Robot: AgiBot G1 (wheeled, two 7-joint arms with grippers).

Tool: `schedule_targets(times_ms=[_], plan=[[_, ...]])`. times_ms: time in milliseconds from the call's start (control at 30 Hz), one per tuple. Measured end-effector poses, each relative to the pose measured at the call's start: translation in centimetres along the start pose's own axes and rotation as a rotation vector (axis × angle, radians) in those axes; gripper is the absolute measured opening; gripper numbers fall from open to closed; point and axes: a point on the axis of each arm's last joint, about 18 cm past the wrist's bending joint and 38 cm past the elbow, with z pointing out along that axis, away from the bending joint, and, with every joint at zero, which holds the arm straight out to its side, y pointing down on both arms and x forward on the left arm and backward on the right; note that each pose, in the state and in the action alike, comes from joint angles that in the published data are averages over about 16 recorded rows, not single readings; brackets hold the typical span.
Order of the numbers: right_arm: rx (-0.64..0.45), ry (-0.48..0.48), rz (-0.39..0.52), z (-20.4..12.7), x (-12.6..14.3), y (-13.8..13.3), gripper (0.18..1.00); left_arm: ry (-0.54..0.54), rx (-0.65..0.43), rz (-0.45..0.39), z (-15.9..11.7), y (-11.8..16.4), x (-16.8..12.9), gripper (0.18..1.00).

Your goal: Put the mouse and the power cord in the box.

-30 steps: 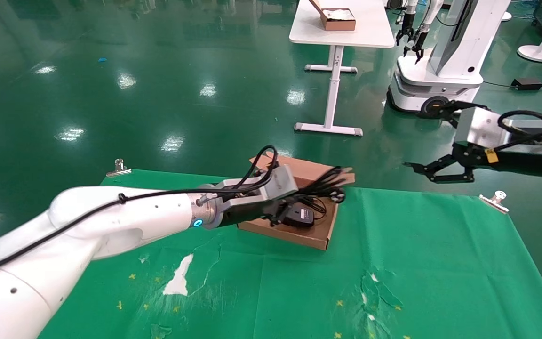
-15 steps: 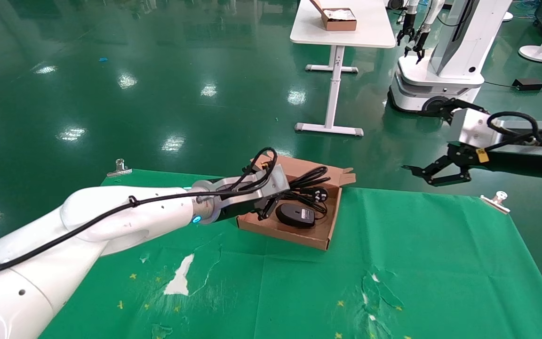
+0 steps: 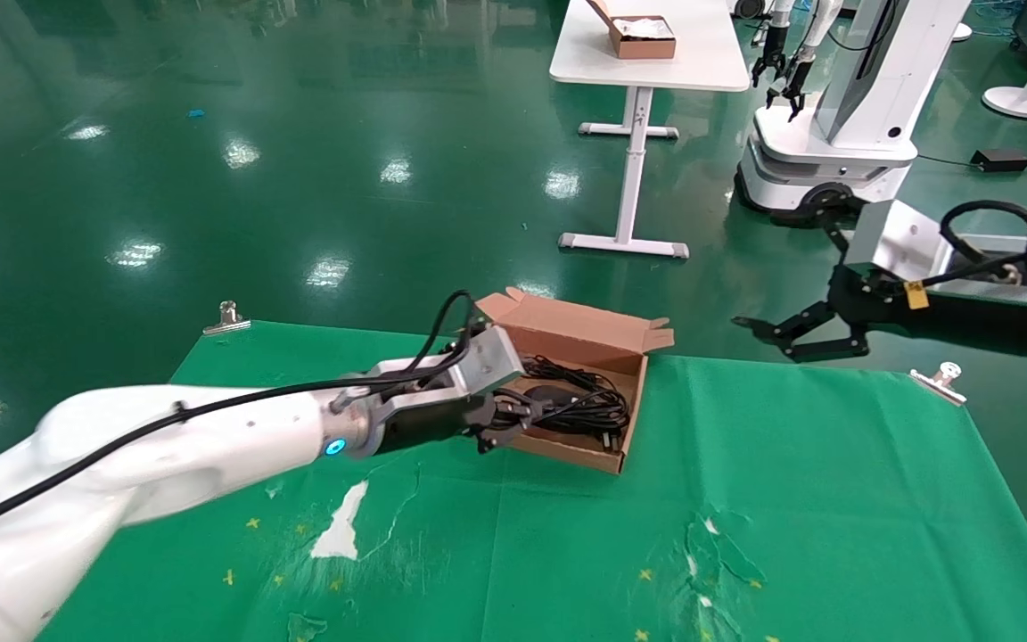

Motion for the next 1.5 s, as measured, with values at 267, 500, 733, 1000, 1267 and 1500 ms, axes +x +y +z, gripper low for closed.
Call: schedule_targets(times_ms=[267, 500, 733, 1000, 1267, 1500], plan=[[0.095, -0.028, 0.091, -0.4, -2.0, -1.2, 1.001, 0.05, 0.104, -0.134, -3.5, 0.5, 0.8, 0.605], [0.175, -0.069, 0.169, -1.0, -3.9, -2.6, 1.001, 0.093, 0.195, -0.223, -7.2, 0.5, 1.4, 0.763], [0.25, -0.125, 0.245, -1.9, -6.0, -4.2, 1.001, 0.139, 0.281, -0.284, -11.3, 0.2, 1.9, 0.887], [0.326, -0.209, 0.33, -3.3, -8.7, -6.2, 1.001, 0.198, 0.366, -0.319, -16.3, -0.5, 2.7, 0.969], [0.39, -0.313, 0.412, -4.9, -11.6, -8.4, 1.001, 0.27, 0.432, -0.322, -21.6, -1.7, 3.9, 0.997], [0.432, -0.416, 0.478, -6.5, -14.1, -10.4, 1.001, 0.343, 0.467, -0.301, -25.9, -2.8, 5.3, 1.0]])
